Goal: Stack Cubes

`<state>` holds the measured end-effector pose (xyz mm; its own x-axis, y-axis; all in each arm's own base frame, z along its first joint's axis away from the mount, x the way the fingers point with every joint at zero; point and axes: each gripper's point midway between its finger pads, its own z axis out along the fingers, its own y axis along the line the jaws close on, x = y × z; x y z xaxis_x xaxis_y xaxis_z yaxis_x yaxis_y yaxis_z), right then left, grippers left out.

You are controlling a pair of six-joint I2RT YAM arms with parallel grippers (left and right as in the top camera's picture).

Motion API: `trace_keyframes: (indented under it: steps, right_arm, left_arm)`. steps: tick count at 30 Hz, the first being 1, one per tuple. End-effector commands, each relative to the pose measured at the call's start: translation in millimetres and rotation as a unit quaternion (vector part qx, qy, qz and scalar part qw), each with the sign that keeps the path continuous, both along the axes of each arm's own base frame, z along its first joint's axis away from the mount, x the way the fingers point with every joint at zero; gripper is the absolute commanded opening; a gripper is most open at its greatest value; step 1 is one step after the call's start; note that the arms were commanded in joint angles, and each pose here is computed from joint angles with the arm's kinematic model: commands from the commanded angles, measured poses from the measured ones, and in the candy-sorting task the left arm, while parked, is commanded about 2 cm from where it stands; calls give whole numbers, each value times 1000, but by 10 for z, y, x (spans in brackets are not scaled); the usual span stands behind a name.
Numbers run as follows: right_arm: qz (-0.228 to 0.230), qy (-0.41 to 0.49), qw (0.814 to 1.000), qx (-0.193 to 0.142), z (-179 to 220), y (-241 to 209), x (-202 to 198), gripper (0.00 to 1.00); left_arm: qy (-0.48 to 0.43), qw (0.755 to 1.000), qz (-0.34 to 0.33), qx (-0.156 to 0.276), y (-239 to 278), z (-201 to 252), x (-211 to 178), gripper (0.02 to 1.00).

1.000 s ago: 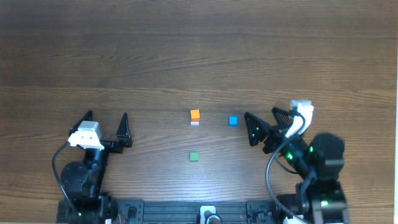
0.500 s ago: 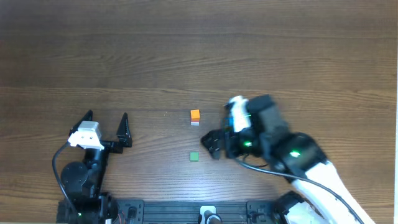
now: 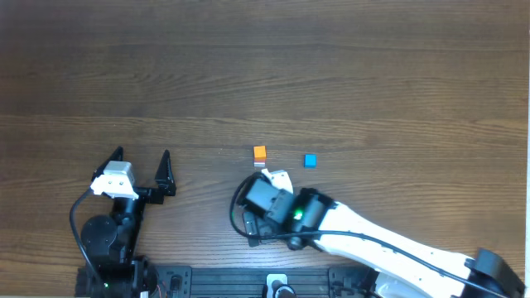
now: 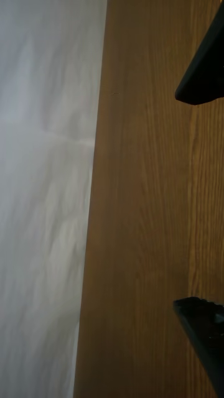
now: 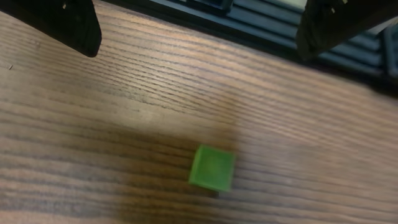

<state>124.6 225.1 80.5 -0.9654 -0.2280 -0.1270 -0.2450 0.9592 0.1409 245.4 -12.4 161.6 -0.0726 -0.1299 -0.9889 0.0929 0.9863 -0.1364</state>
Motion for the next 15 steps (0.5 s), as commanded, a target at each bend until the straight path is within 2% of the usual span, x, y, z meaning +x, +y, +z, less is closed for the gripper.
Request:
trace_keyframes:
  steps: [1,10,15]
  right_arm:
    - [-36,-19,999,-31,-65,108,108,991]
    - [-123,-28,989,-79,-283,196,293,993]
    - [-164,-30,983,-80,-403,235,343,993]
  left_arm:
    - [0,1000,-9,7,-32,-15,-3,1000]
    - [0,1000,-9,7,-32,-15,-3,1000]
    - [0,1000,-9,7,-32,-15,-3,1000]
